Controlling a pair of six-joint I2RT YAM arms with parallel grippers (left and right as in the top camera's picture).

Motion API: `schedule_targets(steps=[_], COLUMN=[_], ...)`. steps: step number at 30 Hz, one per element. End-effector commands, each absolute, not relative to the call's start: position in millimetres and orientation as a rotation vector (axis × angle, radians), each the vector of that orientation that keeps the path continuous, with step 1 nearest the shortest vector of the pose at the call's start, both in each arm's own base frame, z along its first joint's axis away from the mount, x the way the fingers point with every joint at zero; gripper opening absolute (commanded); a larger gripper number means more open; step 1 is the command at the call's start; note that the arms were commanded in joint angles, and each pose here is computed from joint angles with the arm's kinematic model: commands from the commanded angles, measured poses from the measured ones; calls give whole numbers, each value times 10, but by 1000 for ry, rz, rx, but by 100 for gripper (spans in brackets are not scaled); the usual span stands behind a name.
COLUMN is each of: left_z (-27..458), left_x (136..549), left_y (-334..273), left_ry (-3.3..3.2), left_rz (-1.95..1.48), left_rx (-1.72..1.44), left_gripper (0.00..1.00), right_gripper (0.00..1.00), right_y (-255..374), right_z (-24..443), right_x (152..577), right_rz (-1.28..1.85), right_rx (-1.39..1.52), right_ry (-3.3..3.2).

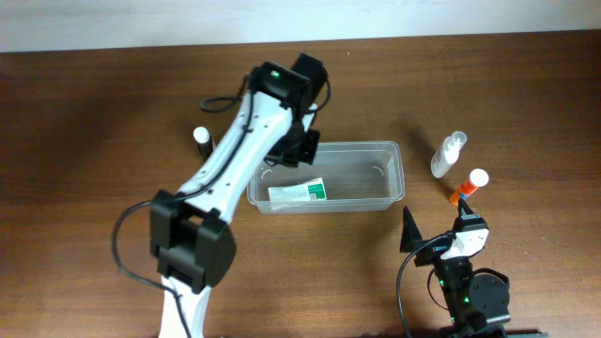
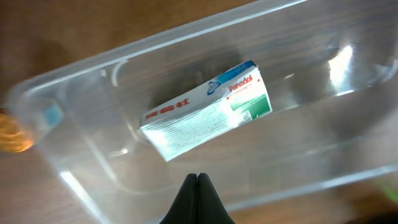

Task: Pack container
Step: 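Raise the left gripper up out of the container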

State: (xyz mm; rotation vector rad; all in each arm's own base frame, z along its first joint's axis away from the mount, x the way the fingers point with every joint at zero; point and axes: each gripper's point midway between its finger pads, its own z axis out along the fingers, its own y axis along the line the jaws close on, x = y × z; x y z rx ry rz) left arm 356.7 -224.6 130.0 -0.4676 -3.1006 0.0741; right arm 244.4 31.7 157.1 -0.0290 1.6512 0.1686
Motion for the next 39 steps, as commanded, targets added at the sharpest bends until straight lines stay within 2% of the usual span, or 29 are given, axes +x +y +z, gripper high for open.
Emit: schedule_targets(steps=[1,11,23,39], left_z=[1156,975,513,125], left_x=[3527,3480,3378,3312], left_y=[-2404,-2442,-2372,-2114], left_ry=[-3081,-3104,-3057,-3015], left_rz=[74,-105,-136,-170], left_rx=[-428,-381,-377,-309], left_gripper=[1,1,0,0], right_gripper=[98,98,98,98], right_y=[299,299,299,299], right_z=[1553,1553,1553,1553], right_x=[2443,2443,2443,2443], right_rz=[158,158,158,158], right_rx=[-30,-30,-30,-30], right_ry=[1653,1653,1653,1653])
